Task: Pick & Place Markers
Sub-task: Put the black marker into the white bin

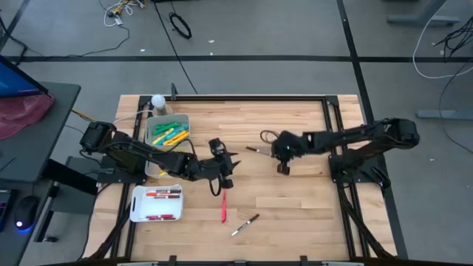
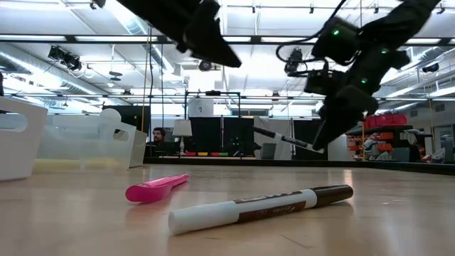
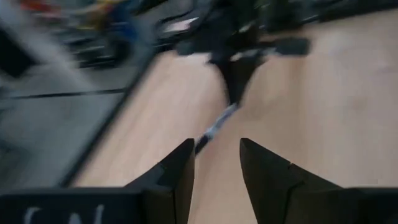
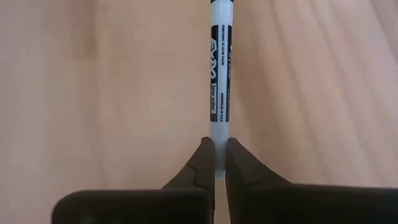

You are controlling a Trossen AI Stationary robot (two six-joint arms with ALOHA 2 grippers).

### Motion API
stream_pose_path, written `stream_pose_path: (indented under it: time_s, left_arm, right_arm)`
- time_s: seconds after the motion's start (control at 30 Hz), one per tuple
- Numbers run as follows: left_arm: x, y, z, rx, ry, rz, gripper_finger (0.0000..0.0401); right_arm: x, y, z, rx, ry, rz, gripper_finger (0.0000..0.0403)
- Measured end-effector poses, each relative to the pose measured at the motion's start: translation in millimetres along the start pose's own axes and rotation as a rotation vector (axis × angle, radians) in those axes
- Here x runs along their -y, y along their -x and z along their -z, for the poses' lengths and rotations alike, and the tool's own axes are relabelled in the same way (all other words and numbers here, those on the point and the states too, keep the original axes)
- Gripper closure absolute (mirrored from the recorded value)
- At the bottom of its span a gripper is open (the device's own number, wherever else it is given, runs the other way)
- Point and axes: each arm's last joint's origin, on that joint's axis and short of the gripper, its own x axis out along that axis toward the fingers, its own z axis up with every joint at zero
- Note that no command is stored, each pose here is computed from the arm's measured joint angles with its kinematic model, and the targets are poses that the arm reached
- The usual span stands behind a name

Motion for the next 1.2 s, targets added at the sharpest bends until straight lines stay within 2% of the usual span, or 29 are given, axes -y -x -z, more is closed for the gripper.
stream_pose_path:
  time_s: [0.13,0.23,0.33,0.43,0.57,0.8,1.2]
  left_arm:
    - [-7.3,-13.1,-0.9,0.016,0.065,0.241,0.0233]
    - [-11.2,-25.2,5.6,-0.015,0.077,0.344,0.0194]
    - [-11.1,-38.6,12.1,-0.021,0.089,0.390,0.0153]
    - [-8.3,-51.5,23.2,-0.060,0.103,0.389,0.0122]
    - [-7.7,-60.0,29.7,-0.077,0.131,0.376,0.0113]
    - [-5.9,-61.9,27.5,-0.040,0.145,0.393,0.0164]
    - [-6.0,-62.0,27.9,-0.043,0.143,0.391,0.0315]
  right_arm:
    - [-30.3,-4.7,7.9,0.066,0.023,-0.047,0.0396]
    - [-45.2,-3.8,7.0,0.141,0.056,-0.094,0.0395]
    - [-52.5,-2.8,5.8,0.181,0.073,-0.110,0.0395]
    - [-55.0,-1.7,3.1,0.214,0.078,-0.121,0.0395]
    - [-54.9,-1.3,1.0,0.236,0.076,-0.121,0.0395]
    - [-55.4,-0.7,-0.9,0.257,0.087,-0.124,0.0394]
    - [-55.6,-0.8,-0.8,0.257,0.092,-0.128,0.0394]
